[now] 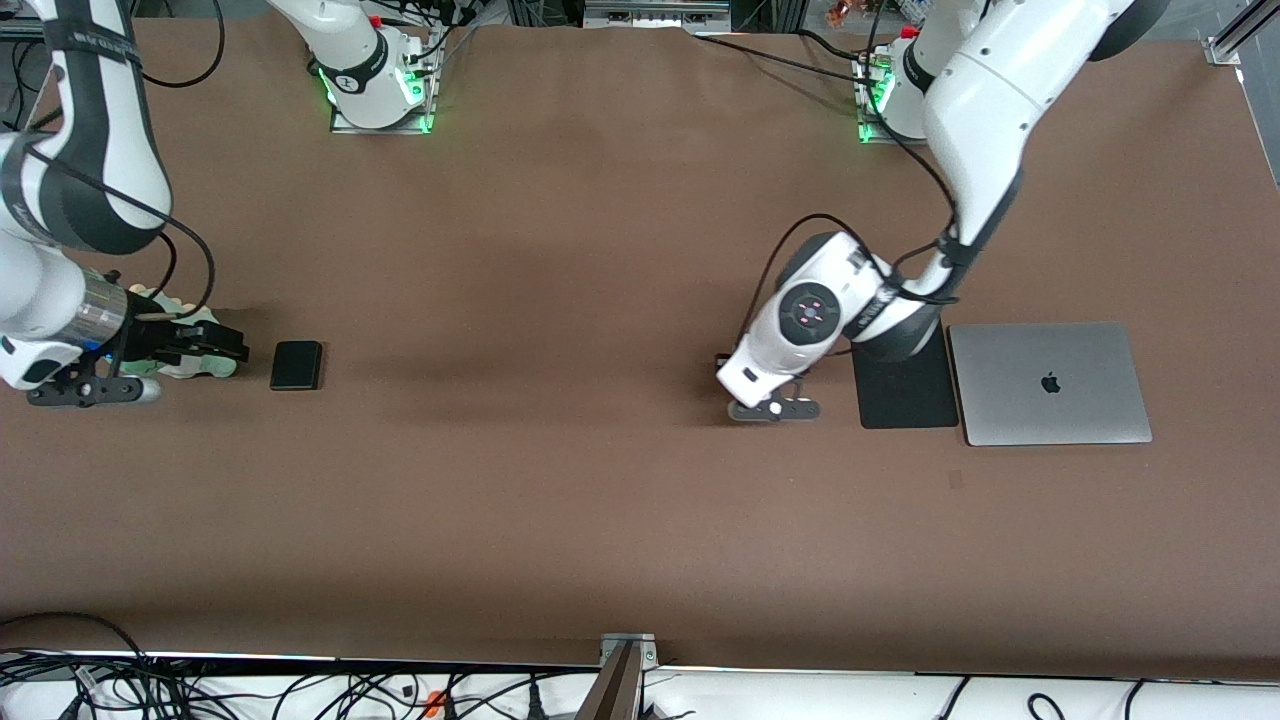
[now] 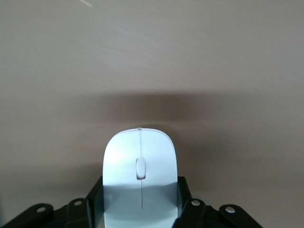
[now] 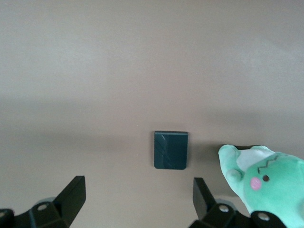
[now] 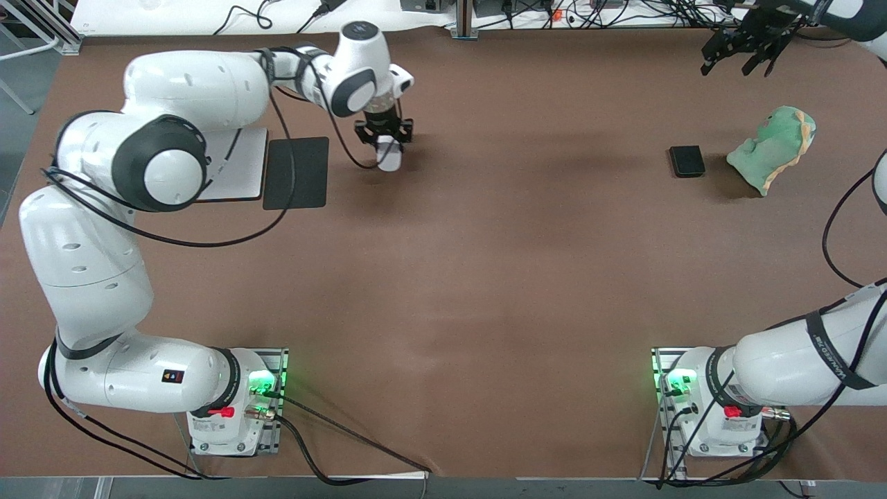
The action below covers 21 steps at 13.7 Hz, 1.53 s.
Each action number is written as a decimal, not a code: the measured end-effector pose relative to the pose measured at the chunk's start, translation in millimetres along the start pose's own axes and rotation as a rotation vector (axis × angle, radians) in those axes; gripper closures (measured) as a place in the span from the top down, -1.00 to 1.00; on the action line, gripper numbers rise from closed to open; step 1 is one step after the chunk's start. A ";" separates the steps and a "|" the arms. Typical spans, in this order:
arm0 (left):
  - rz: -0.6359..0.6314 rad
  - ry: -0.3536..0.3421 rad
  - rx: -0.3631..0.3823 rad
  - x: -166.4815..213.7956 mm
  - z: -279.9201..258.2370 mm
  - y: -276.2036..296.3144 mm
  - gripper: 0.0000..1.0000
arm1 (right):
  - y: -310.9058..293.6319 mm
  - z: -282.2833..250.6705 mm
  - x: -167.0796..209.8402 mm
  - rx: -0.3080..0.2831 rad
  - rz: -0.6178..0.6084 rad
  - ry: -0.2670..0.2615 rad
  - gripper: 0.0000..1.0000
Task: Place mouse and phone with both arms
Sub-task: 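Raise the right gripper away while the left gripper carries the mouse to the pad, then lower the white mouse onto the black mouse pad and open the left gripper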
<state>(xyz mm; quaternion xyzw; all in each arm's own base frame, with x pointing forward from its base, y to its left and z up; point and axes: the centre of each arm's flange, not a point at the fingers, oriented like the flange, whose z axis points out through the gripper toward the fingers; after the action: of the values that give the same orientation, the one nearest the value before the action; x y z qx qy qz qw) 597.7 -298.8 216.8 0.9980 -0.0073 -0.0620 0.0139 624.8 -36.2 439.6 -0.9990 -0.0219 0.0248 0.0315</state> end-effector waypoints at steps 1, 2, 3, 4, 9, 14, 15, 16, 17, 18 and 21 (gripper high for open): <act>0.018 -0.008 0.007 7.6 -4.1 -30.5 0.22 | -1.9 -17.0 -1.7 0.002 -0.003 -0.002 1.00; 0.022 -0.017 0.012 11.7 -5.2 -62.7 0.22 | -3.9 -36.2 -3.4 0.004 -0.007 -0.001 1.00; 0.021 -0.030 0.019 11.6 -4.4 -92.9 0.22 | -6.0 -57.1 -5.6 0.005 -0.011 0.001 1.00; 0.024 -0.040 0.025 9.1 -4.3 -119.6 0.22 | -8.1 -77.5 -8.1 0.006 -0.015 0.004 1.00; 0.036 -0.044 0.018 -16.4 10.3 -209.5 0.22 | -15.1 -143.3 -32.9 0.010 -0.025 0.012 1.00; 0.058 -0.029 -0.015 -32.1 35.0 -236.5 0.22 | -14.5 -158.6 -43.3 0.010 -0.021 0.024 1.00; 0.059 -0.024 -0.015 -30.4 32.4 -235.6 0.35 | -14.2 -163.9 -46.8 0.009 -0.018 0.030 1.00; 0.056 -0.024 -0.012 -27.5 28.1 -237.2 0.51 | -12.2 -168.4 -50.3 0.005 -0.012 0.031 1.00; 0.052 -0.032 -0.003 -24.3 20.3 -240.4 0.67 | -7.3 -171.5 -53.9 -0.001 -0.002 0.030 1.00; 0.051 -0.044 0.010 -21.4 7.4 -242.2 0.89 | -0.3 -172.9 -56.7 -0.005 0.010 0.030 1.00; 0.065 -0.033 0.072 -17.9 -65.6 -231.9 1.00 | 8.3 -171.8 -60.5 -0.005 0.026 0.026 1.00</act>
<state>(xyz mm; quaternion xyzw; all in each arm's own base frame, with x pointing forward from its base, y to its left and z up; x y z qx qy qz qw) 591.1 -65.0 277.5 0.9959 -0.0421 -0.0774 -0.0203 573.5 -57.9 613.2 -0.9995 -0.0088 0.0121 0.0288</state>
